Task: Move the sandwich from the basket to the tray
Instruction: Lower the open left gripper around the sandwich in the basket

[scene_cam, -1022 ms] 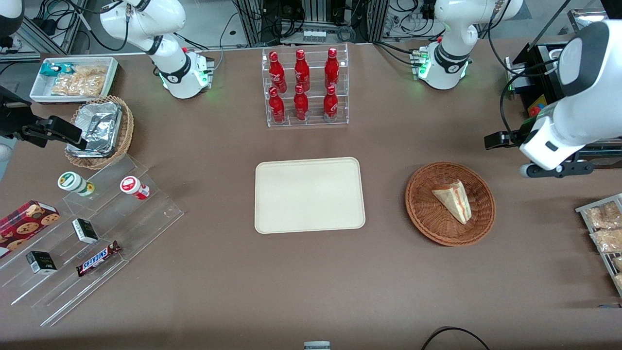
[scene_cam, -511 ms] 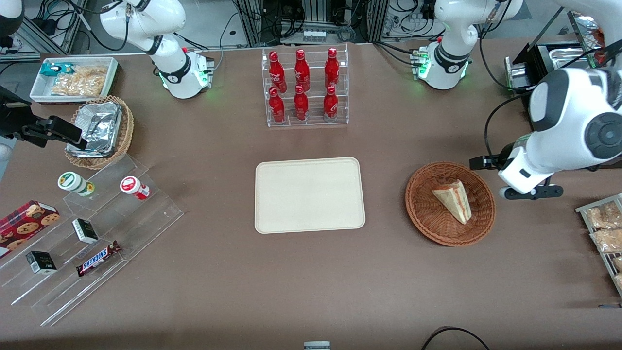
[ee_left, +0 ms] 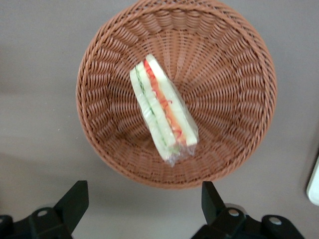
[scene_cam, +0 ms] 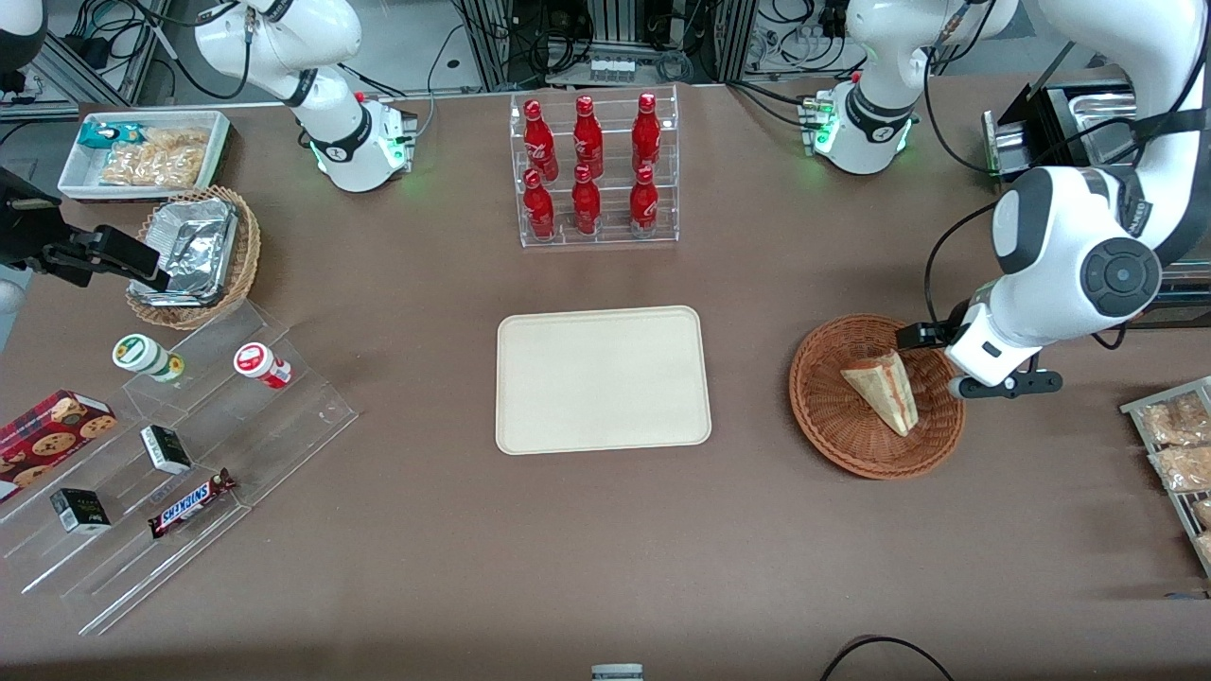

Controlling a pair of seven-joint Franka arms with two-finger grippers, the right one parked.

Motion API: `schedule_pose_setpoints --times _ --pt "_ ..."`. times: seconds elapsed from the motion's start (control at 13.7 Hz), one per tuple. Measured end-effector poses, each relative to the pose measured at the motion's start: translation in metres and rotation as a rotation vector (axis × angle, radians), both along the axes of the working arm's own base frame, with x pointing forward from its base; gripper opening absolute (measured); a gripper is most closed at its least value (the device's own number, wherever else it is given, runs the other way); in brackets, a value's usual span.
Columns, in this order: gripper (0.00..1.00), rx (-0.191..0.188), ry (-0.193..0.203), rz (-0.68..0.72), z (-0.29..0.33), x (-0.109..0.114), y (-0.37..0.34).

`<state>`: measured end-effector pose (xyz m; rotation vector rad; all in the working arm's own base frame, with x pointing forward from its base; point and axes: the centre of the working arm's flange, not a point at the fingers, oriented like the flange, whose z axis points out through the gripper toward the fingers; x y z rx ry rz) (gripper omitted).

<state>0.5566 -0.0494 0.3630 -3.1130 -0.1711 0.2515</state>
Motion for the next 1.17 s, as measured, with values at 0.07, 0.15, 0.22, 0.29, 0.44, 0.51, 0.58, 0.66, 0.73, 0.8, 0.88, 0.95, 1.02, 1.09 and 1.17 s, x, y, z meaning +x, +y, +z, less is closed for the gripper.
schedule_pose_setpoints --times 0.07,0.15,0.22,0.29,0.44,0.51,0.58,0.66,0.73,0.8,0.88,0.95,1.02,1.09,1.17 --pt "1.00 0.003 -0.030 0.039 -0.011 -0.003 0.000" --pt "1.00 0.007 -0.055 0.086 -0.023 -0.009 0.000" --pt "1.00 0.012 -0.072 0.144 -0.032 -0.015 -0.001" --pt "1.00 0.020 -0.078 0.213 -0.038 -0.020 -0.002" --pt "1.00 0.032 -0.105 0.359 -0.040 -0.022 -0.009" --pt "1.00 0.033 -0.126 0.441 -0.039 -0.021 -0.013" --pt "1.00 0.032 -0.146 0.514 -0.039 -0.020 -0.017" --pt "1.00 0.028 -0.163 0.566 -0.040 -0.020 -0.022" --pt "1.00 0.026 -0.172 0.602 -0.043 -0.021 -0.026" --pt "1.00 0.026 -0.174 0.633 -0.045 -0.022 -0.028" --pt "1.00 0.030 -0.171 0.666 -0.047 -0.023 -0.029" --pt "1.00 0.033 -0.168 0.692 -0.048 -0.024 -0.029" --pt "1.00 0.035 -0.165 0.708 -0.049 -0.025 -0.028" --pt "1.00 0.037 -0.162 0.716 -0.050 -0.025 -0.028" --pt "1.00 0.040 -0.157 0.722 -0.053 -0.026 -0.028"
